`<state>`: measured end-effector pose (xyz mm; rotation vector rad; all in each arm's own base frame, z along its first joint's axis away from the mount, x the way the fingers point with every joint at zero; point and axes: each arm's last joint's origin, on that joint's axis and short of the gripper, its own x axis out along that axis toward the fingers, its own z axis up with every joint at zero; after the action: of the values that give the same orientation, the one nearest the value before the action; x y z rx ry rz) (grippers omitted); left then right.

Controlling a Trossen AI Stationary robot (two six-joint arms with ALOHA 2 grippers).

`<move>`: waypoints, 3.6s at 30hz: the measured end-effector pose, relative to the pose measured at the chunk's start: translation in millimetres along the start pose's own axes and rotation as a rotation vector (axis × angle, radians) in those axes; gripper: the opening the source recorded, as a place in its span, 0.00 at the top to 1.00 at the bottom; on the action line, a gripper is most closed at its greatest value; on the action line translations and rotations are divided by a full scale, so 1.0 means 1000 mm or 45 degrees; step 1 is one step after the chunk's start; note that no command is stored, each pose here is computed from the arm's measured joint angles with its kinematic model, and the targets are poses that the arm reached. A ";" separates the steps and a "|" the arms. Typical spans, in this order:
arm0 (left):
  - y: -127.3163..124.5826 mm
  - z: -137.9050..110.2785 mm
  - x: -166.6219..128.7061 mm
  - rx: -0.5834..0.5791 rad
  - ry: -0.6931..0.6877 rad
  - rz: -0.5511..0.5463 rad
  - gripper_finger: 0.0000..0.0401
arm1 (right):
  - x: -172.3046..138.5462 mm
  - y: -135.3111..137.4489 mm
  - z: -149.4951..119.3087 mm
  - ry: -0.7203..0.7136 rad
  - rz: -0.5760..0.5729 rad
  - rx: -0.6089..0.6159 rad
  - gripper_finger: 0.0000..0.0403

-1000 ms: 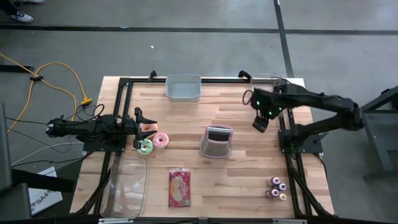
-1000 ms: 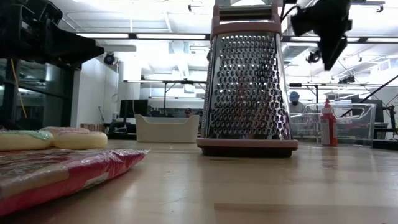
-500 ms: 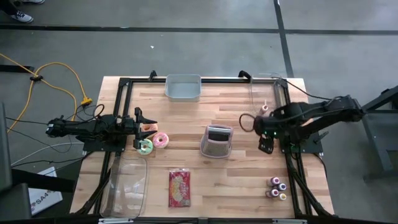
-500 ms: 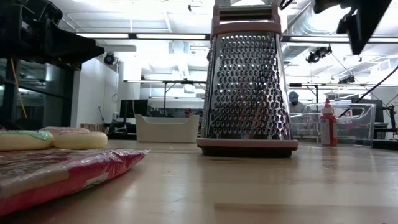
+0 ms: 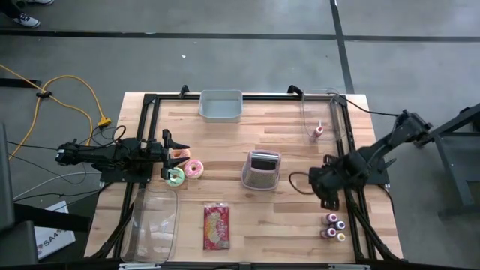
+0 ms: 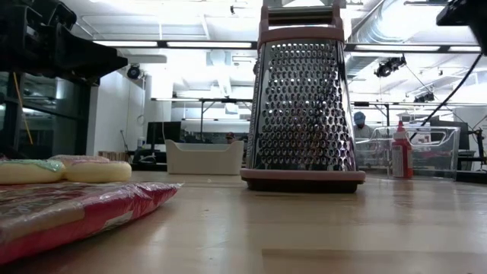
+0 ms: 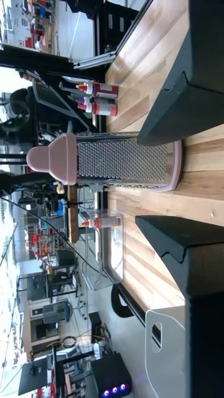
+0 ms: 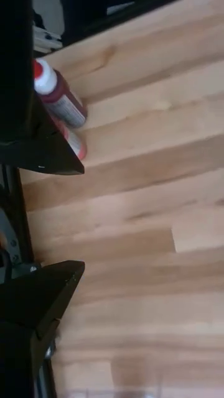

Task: Pick & Place Food Item
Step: Put the pink food coloring into the right transparent bin

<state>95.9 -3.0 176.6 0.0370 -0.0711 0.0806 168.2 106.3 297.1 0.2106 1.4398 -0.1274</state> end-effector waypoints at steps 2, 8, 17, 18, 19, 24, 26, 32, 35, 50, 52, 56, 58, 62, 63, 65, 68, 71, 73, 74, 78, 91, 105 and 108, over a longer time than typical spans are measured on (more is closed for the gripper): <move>0.000 0.000 0.000 0.000 0.000 0.000 0.53 | 0.002 0.008 -0.003 0.002 0.006 -0.016 0.44; 0.000 0.000 0.000 0.000 0.000 0.000 0.53 | 0.009 0.026 -0.014 0.031 0.002 0.030 0.44; 0.000 0.000 0.000 0.000 0.000 0.000 0.53 | 0.020 0.046 -0.026 0.129 -0.023 0.401 0.44; 0.000 0.000 0.000 0.000 0.000 0.000 0.53 | 0.021 0.048 -0.027 0.147 -0.026 0.445 0.44; 0.000 0.000 0.000 0.000 0.000 0.000 0.53 | 0.022 0.050 -0.028 0.163 -0.030 0.487 0.44; 0.000 0.000 0.000 0.000 -0.001 0.000 0.53 | 0.028 0.058 -0.034 0.230 -0.063 0.651 0.44; 0.000 0.000 0.000 0.000 0.000 0.000 0.53 | 0.030 0.061 -0.036 0.259 -0.078 0.702 0.44; 0.000 0.000 0.000 0.000 0.000 0.000 0.53 | 0.038 0.072 -0.038 0.317 -0.076 0.825 0.44; 0.000 0.000 0.000 0.000 -0.001 0.000 0.53 | 0.043 0.076 -0.036 0.290 -0.082 0.862 0.44; 0.000 0.000 0.000 0.000 0.000 0.000 0.53 | 0.060 0.085 -0.032 0.253 -0.157 0.915 0.44; 0.000 0.000 0.000 0.000 0.000 0.000 0.53 | 0.060 0.084 -0.032 0.231 -0.163 0.913 0.44; 0.000 0.000 0.000 0.000 0.000 0.000 0.53 | 0.059 0.085 -0.035 0.217 -0.179 0.891 0.44; 0.000 0.000 0.000 0.000 0.000 0.000 0.53 | 0.059 0.086 -0.038 0.216 -0.178 0.876 0.44; 0.000 0.000 0.000 0.000 0.000 0.000 0.53 | 0.059 0.089 -0.043 0.187 -0.181 0.861 0.44; 0.000 0.000 0.000 0.000 0.000 0.000 0.53 | 0.059 0.089 -0.044 0.182 -0.182 0.863 0.44; 0.000 0.000 0.000 0.000 0.000 -0.001 0.53 | 0.059 0.090 -0.046 0.170 -0.182 0.864 0.44; 0.000 0.000 0.000 0.000 0.000 0.000 0.53 | 0.060 0.091 -0.049 0.153 -0.187 0.863 0.44; 0.000 0.000 0.000 0.000 0.000 0.000 0.53 | 0.068 0.089 -0.051 0.159 -0.184 0.870 0.44; 0.000 0.000 0.000 0.000 0.000 0.000 0.53 | 0.072 0.088 -0.051 0.155 -0.185 0.870 0.44; 0.000 0.000 0.000 0.000 0.000 0.000 0.53 | 0.072 0.088 -0.051 0.149 -0.188 0.869 0.44; 0.000 0.000 0.000 0.000 0.000 0.000 0.53 | 0.072 0.088 -0.051 0.143 -0.189 0.872 0.44; 0.000 0.000 0.000 0.000 0.000 0.000 0.53 | 0.072 0.088 -0.051 0.160 -0.190 0.888 0.44; 0.000 0.000 0.000 0.000 0.000 0.000 0.53 | 0.072 0.088 -0.052 0.179 -0.189 0.907 0.56; 0.000 0.000 0.000 0.000 0.000 0.000 0.53 | 0.072 0.088 -0.052 0.172 -0.189 0.907 0.60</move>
<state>95.9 -3.0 176.7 0.0373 -0.0712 0.0806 146.4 206.5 226.1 0.7034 1.4961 -0.7627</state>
